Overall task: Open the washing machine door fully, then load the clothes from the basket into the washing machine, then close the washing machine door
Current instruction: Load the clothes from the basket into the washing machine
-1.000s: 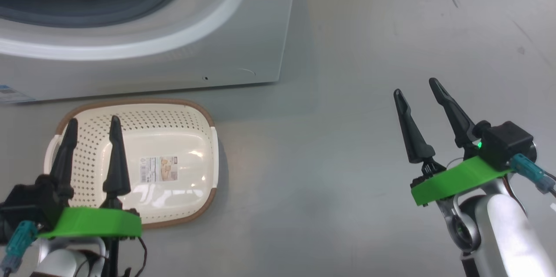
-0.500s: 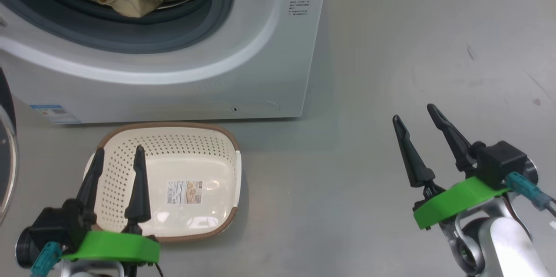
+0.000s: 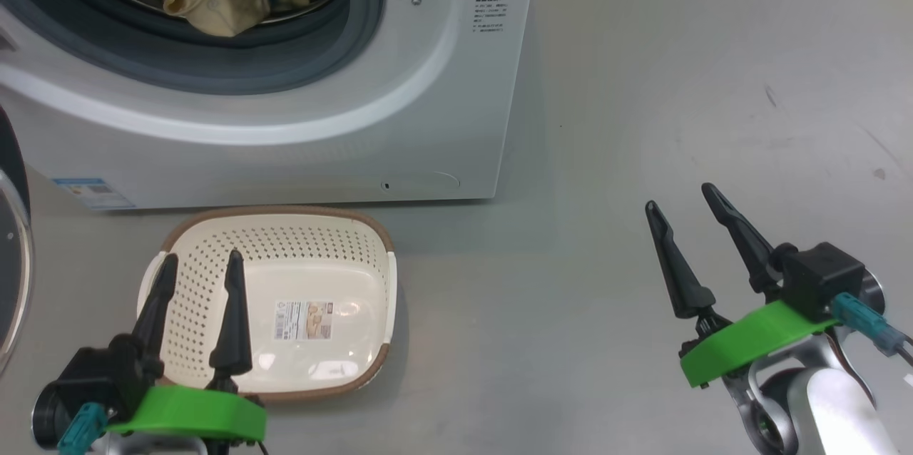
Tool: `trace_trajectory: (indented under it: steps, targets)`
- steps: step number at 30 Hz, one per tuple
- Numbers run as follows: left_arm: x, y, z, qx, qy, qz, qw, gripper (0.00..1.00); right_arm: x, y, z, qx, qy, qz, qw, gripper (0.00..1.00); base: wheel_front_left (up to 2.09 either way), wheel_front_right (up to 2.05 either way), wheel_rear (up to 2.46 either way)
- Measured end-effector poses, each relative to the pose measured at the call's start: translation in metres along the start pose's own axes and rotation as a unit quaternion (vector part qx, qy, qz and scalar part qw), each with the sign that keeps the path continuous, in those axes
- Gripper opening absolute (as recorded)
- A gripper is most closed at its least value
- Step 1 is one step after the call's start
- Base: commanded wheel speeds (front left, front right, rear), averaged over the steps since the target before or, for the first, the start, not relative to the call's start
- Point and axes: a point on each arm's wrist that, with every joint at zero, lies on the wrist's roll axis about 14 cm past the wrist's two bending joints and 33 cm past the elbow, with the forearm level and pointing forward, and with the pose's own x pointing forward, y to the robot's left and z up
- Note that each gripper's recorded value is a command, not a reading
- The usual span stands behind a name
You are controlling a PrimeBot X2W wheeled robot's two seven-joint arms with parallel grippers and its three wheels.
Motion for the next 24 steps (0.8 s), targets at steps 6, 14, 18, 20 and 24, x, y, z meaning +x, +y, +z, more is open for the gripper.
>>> trace_trajectory:
  steps: [6,14,18,20,24]
  targets:
    - [0.008,0.003,-0.014,-0.008,0.022,0.003,1.000,1.00,0.003,-0.001,-0.007,0.002,0.009,-0.001,1.000,1.00,0.00,0.00,0.00]
    - [0.047,0.011,-0.026,-0.005,0.035,0.007,0.999,1.00,0.015,-0.004,-0.019,0.011,0.019,-0.002,1.000,1.00,0.00,0.00,0.00]
    - [0.074,0.020,-0.043,0.003,0.055,0.014,0.998,1.00,0.024,-0.009,-0.025,0.018,0.018,-0.006,1.000,1.00,0.00,0.00,0.00]
    - [0.090,0.024,-0.047,0.005,0.057,0.017,0.998,1.00,0.029,-0.011,-0.030,0.023,0.019,-0.009,1.000,1.00,0.00,0.00,0.00]
    - [0.123,0.035,-0.056,0.014,0.065,0.024,0.997,1.00,0.035,-0.018,-0.039,0.035,0.021,-0.016,0.999,1.00,0.00,0.00,0.00]
